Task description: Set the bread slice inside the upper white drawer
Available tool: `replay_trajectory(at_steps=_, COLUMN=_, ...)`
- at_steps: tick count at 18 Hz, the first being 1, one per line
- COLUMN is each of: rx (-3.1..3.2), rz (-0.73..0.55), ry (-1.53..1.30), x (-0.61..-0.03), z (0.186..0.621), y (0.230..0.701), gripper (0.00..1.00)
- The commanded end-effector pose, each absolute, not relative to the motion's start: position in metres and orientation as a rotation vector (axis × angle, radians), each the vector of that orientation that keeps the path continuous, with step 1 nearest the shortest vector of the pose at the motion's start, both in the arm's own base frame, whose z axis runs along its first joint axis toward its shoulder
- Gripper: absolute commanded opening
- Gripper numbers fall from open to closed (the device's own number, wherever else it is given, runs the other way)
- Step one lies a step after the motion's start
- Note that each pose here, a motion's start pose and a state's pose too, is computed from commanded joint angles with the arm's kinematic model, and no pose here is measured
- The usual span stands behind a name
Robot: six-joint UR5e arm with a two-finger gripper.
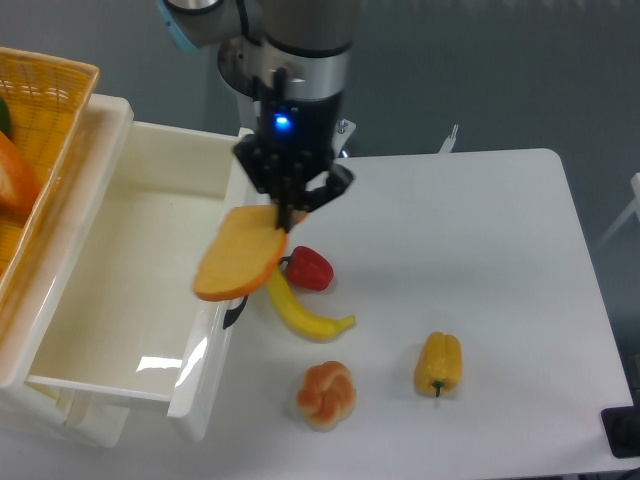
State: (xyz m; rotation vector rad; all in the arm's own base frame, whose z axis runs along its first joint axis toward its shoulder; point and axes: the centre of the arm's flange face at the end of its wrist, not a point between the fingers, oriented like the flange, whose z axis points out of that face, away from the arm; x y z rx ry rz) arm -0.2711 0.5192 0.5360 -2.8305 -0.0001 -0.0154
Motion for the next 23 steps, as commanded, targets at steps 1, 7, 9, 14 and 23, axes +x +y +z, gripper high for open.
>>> replay_trajectory(at_steps=1, rx=-2.836, rz=-0.029, ry=0.018, x=-0.263, z=0.531, y=0.523, gripper=0.00)
replay_trajectory(at_steps=7, rx=-2.847, rz=-0.053, ry=0.110, x=-0.235, z=0.522, y=0.533, gripper=0.57)
replay_trajectory(at_steps=9, rx=-2.843, rz=-0.047, ry=0.119, x=-0.230, z=0.525, y=0.533, gripper=0.93)
replay_trajectory(at_steps=14, rx=-2.847, rz=-0.031, ry=0.114, x=-0.231, z=0.528, y=0.530, gripper=1.00)
replay_trajectory(at_steps=23, rx=-3.006, rz=0.187, ry=0.151, x=-0.349, z=0.472, y=0.462, gripper=1.00)
